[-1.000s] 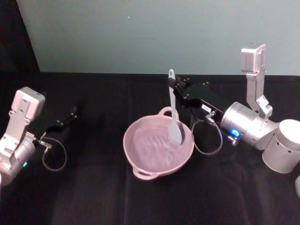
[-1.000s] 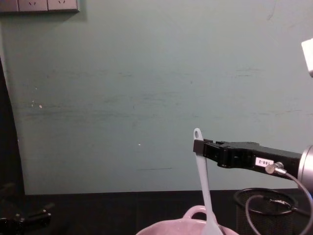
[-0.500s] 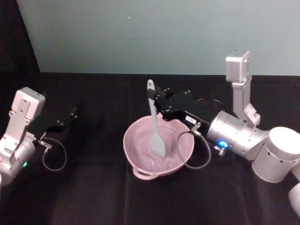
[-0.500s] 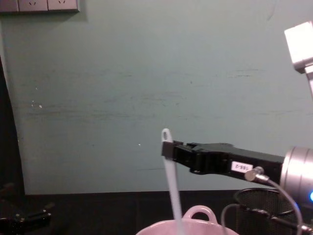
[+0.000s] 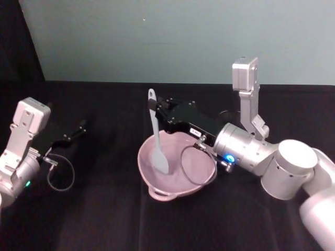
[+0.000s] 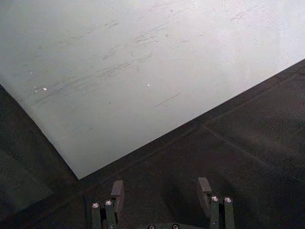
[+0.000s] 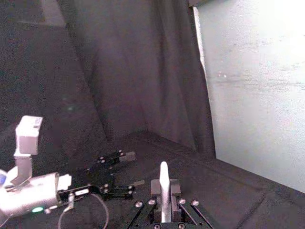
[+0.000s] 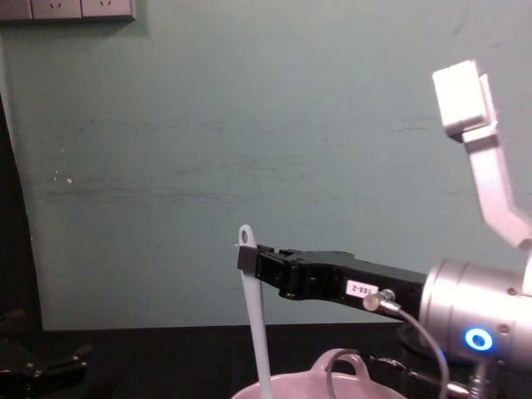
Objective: Use the one hand to pick up the spoon and stir the clear water in the bowl.
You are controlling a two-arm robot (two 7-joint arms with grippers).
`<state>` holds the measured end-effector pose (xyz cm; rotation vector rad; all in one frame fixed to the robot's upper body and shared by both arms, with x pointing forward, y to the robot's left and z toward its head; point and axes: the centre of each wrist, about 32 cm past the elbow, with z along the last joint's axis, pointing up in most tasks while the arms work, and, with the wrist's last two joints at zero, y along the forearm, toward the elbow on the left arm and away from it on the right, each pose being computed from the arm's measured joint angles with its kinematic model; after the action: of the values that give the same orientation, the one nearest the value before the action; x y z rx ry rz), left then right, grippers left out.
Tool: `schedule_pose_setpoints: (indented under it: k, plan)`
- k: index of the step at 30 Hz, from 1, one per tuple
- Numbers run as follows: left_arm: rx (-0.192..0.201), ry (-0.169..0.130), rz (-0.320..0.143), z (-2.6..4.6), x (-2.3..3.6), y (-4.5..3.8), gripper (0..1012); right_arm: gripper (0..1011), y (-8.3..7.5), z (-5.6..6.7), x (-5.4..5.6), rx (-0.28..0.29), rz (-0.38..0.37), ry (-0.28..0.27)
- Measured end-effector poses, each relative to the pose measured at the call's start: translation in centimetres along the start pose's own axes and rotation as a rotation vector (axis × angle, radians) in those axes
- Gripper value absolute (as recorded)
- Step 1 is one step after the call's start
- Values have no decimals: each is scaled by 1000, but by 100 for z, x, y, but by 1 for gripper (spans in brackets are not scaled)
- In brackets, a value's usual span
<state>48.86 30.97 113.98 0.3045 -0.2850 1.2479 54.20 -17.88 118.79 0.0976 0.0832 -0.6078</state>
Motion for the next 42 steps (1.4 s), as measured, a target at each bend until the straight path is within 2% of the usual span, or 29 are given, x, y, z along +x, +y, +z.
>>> schedule_pose_setpoints:
  k: [4, 10, 16, 20, 26, 31, 36, 42]
  plan:
    - [0, 0, 0, 0, 0, 0, 1011, 117, 94, -27, 95, 2, -16, 5]
    - [0, 0, 0, 0, 0, 0, 1011, 117, 114, -15, 236, 6, -52, -3]
    - [0, 0, 0, 0, 0, 0, 1011, 117, -46, 32, 387, 15, -118, -15]
    - [0, 0, 0, 0, 0, 0, 1011, 117, -159, 55, 411, 14, -139, -23]
    - [0, 0, 0, 0, 0, 0, 1011, 117, -294, 83, 376, 4, -143, -29]
    - [0, 0, 0, 0, 0, 0, 1011, 117, -326, 119, 310, -5, -117, -25]
    - [0, 0, 0, 0, 0, 0, 1011, 117, -295, 123, 203, -27, -66, -16]
    - [0, 0, 0, 0, 0, 0, 1011, 117, -166, 100, 40, -41, 13, -12]
